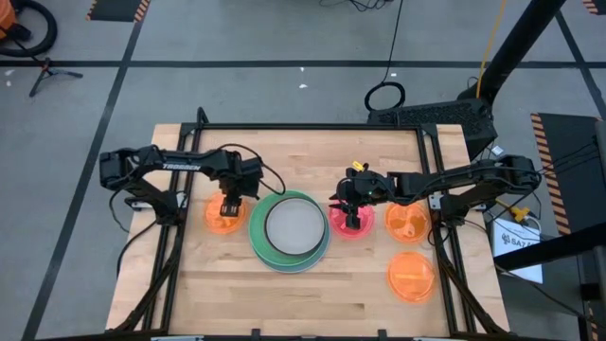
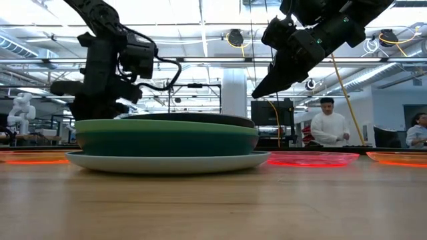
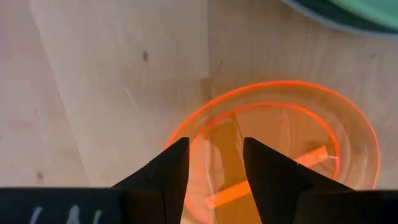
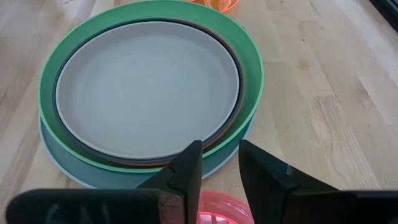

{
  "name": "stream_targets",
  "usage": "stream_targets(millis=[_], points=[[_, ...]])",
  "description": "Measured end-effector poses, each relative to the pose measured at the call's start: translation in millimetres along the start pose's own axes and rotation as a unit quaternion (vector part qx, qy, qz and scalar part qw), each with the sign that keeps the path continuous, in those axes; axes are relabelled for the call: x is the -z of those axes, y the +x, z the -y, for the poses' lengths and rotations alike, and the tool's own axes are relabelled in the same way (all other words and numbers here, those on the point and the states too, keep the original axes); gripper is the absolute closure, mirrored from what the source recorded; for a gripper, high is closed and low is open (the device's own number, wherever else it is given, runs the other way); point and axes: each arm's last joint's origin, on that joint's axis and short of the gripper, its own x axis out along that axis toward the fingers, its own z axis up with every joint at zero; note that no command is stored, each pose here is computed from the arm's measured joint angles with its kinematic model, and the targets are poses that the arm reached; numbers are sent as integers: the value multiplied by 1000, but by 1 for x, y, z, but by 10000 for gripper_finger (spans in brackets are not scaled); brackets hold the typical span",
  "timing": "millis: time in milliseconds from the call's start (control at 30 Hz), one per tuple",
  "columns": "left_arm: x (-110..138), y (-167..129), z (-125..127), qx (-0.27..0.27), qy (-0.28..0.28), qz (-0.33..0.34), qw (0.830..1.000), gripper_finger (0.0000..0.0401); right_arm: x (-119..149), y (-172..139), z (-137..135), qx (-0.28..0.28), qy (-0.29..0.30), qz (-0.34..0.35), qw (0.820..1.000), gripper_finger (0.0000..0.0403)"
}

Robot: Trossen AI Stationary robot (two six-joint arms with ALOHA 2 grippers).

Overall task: Stack plastic plates
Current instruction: Stack the top left transparent orange plate on top of the white plate

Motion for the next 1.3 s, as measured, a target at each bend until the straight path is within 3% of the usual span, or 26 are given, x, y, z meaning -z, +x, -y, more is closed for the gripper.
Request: stream_targets(millis=[267, 600, 733, 1033, 1300], points=[[-2, 2, -2, -16, 16, 1, 1000, 244, 0, 0, 0, 0, 3, 0, 1000, 305], [-10, 27, -10, -17, 36, -43, 998, 244, 0, 0, 0, 0, 5, 0, 1000, 305], [-10, 31, -13, -58, 44, -73, 995, 244, 0, 0, 0, 0, 5, 0, 1000, 305], [-3, 27, -39, -109, -58, -70, 990, 244, 0, 1, 0, 0, 4, 1, 1000, 305], [2, 26, -51, -77, -48, -50, 995, 244, 5, 9, 0, 0, 4, -15, 1000, 305]])
